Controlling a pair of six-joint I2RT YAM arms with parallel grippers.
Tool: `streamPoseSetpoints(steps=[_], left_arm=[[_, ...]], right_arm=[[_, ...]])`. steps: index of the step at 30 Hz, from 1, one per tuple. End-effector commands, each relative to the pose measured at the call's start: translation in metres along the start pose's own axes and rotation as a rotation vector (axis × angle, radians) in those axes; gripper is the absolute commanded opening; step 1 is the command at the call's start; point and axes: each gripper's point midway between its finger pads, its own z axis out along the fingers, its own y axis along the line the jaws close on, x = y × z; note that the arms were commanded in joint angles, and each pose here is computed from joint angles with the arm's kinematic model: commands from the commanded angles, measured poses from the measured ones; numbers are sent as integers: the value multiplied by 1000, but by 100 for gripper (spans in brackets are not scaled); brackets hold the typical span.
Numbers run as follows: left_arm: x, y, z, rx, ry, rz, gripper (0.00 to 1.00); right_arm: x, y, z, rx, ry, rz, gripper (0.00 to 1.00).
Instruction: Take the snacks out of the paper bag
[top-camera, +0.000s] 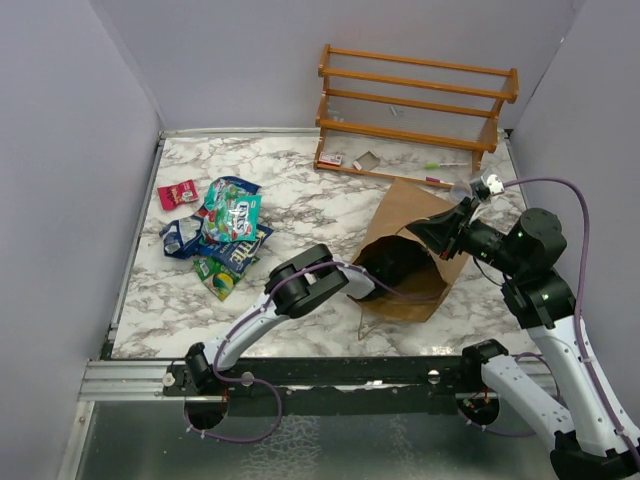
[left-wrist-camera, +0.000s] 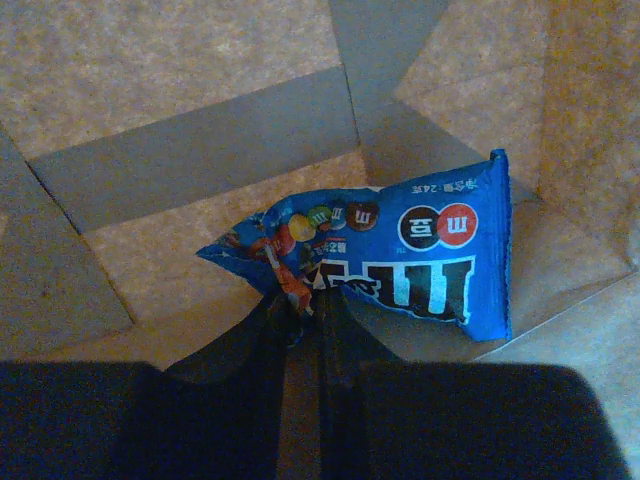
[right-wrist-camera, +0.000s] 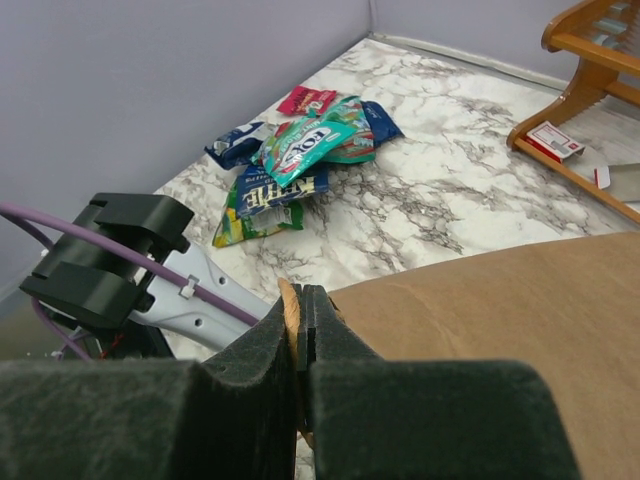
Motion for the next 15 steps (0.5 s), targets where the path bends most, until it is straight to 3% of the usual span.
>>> streamPoseSetpoints(steps=[1, 4, 15], left_arm=[[-26, 4, -12, 19, -23, -30, 7], [-41, 7, -21, 20, -47, -52, 0], [-78, 0, -65, 97, -48, -124, 0]], right_arm=[[-17, 3, -4, 10, -36, -40, 2], [-17, 1, -3, 21, -38, -48, 2], [-14, -13, -4, 90, -36, -68, 2]])
